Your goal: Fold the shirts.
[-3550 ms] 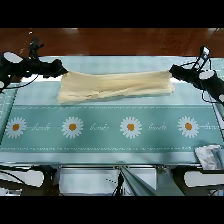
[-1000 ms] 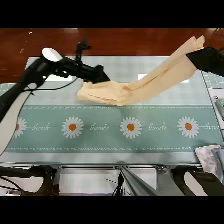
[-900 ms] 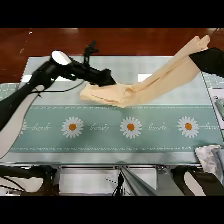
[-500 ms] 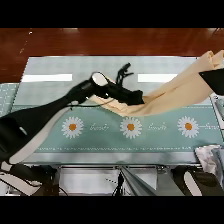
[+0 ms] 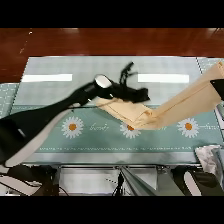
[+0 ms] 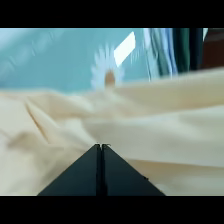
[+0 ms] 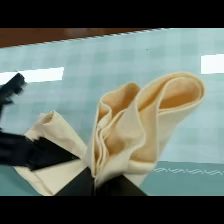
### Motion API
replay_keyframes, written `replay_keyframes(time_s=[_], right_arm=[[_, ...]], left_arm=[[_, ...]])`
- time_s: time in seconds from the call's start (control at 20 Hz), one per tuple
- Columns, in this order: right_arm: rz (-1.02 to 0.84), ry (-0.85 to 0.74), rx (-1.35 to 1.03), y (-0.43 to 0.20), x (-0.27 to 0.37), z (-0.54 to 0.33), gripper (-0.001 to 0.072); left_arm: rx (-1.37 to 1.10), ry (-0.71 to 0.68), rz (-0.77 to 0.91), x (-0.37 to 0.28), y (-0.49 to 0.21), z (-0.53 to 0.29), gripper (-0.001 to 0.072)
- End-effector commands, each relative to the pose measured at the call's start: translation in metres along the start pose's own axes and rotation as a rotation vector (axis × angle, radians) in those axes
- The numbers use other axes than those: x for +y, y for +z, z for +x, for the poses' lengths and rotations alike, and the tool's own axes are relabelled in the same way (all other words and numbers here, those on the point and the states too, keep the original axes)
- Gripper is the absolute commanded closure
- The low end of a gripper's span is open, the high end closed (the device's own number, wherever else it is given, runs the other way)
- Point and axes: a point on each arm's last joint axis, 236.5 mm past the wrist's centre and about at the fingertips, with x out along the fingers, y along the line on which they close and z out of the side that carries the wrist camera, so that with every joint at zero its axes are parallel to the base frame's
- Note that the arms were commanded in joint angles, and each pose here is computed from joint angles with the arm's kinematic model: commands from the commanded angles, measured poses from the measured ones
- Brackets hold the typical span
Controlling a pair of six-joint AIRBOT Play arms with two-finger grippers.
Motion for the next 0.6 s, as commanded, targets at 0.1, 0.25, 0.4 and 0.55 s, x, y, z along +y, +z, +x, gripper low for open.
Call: replay_keyframes(time_s=[0.1, 0.25, 0.4, 0.55], right_arm=[[-0.080, 0.016, 0.069, 0.005, -0.014, 0.050, 0.0691], [-0.033, 0.088, 0.076, 0.016, -0.013, 0.105, 0.0691], [-0.099, 0.182, 0.085, 0.010, 0.032, 0.157, 0.0691], [-0.083, 0.271, 0.097, -0.008, 0.089, 0.204, 0.0691]], left_arm=[[-0.395, 0.115, 0.170, -0.011, 0.129, -0.197, 0.0685], [-0.605, 0.149, 0.243, -0.045, 0.151, -0.318, 0.0685], [-0.728, 0.189, 0.310, -0.078, 0.137, -0.400, 0.0685], [-0.757, 0.220, 0.364, -0.101, 0.111, -0.438, 0.0685]])
